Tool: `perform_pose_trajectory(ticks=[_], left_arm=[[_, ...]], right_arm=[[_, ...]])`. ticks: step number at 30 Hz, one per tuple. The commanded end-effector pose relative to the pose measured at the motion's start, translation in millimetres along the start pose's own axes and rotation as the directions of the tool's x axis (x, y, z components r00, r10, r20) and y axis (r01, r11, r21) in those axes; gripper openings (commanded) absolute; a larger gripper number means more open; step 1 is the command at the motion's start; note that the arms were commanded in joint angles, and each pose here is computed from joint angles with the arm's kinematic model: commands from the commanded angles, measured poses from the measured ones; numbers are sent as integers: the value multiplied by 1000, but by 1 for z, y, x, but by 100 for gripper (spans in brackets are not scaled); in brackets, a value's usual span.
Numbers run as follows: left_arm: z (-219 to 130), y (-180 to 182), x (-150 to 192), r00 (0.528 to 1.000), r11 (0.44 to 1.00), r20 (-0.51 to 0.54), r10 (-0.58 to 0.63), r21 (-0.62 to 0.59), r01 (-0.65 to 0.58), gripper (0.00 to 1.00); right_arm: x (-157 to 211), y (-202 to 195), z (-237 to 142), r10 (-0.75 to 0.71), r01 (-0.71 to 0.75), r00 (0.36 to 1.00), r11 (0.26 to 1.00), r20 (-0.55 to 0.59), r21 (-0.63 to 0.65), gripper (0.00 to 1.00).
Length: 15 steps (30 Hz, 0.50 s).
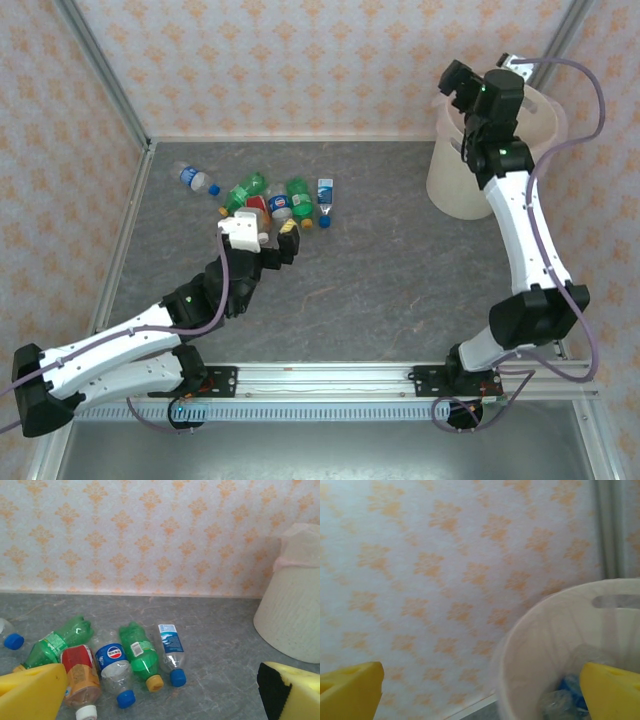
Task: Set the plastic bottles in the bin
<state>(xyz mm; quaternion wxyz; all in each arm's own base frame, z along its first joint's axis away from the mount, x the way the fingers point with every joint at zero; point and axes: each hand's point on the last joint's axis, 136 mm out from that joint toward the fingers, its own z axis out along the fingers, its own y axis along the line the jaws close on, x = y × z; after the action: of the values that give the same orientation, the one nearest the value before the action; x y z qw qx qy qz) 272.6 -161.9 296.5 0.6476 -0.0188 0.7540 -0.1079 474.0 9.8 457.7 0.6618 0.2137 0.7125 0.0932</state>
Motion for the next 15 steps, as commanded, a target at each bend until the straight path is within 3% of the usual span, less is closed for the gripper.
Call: perform_pose_trajectory(ticks=[1,6,15], left_arm=[[8,8,7,999,999,-39,-24,-32,22,99],[28,33,10,996,989,-76,-49,-145,38,99],[70,110,19,962,918,-147,-232,-360,166,99]], right_arm=[[4,21,-25,21,-23,999,996,-25,-91,100],[39,42,-48,31,-48,995,981,-94,-188,100],[114,68,-90,-9,-71,974,935,-224,-347,100]])
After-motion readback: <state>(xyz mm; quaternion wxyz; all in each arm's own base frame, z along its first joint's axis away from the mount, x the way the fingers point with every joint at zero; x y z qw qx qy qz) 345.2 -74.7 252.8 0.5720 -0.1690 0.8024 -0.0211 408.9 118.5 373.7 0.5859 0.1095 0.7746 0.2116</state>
